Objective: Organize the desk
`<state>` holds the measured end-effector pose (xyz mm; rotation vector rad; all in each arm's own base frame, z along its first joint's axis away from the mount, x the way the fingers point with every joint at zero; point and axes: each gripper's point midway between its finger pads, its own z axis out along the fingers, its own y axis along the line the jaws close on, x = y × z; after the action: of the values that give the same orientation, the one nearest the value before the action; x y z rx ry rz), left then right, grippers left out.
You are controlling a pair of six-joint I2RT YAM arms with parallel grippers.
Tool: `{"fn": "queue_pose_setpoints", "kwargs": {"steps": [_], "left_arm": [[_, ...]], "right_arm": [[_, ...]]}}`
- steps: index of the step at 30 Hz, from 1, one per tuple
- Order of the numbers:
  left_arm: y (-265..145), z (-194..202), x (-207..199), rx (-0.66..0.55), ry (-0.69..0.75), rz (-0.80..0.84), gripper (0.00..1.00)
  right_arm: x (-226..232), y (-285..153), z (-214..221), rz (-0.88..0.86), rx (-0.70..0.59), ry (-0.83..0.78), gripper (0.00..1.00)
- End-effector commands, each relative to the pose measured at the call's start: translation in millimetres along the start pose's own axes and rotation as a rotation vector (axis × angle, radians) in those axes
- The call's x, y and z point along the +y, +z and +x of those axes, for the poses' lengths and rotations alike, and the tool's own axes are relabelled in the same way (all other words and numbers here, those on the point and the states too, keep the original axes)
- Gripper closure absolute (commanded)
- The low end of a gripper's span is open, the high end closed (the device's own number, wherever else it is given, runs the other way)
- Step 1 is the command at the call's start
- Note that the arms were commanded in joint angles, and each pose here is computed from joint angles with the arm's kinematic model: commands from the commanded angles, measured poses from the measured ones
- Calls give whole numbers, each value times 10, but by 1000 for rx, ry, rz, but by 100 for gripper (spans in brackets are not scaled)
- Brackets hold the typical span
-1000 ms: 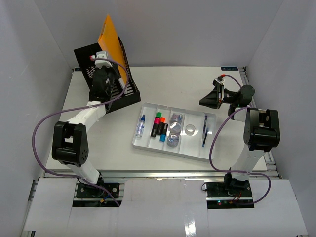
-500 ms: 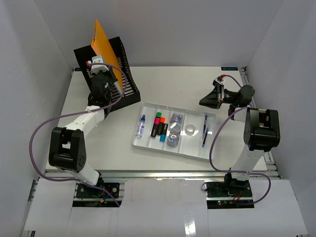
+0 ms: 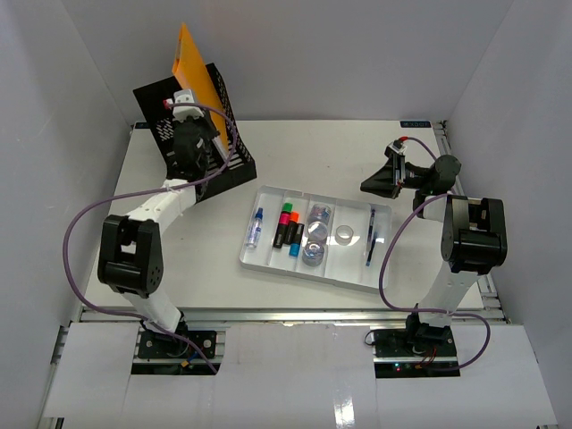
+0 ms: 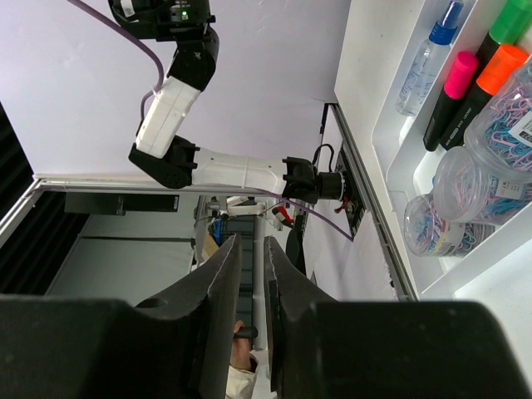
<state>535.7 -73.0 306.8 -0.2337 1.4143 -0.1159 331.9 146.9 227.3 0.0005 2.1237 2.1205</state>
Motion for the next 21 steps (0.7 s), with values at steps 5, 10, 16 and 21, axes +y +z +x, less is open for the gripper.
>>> {"fn": "queue_pose_setpoints", "kwargs": {"steps": [5,10,16,21], "left_arm": [[220,-181,-274,-119,24,39,100],[176,69,-194,-94,57,30,100],[189,272,-123,-50,100,4,100],[157,347,-107,-31,134,12,100]], "right_arm": [[124,-19,210,15,40,-597,77],[107,-19,204,15,40,-594,77],[85,-19,201,15,40,-587,78],[74,-19,203,15,40,-583,78]]}}
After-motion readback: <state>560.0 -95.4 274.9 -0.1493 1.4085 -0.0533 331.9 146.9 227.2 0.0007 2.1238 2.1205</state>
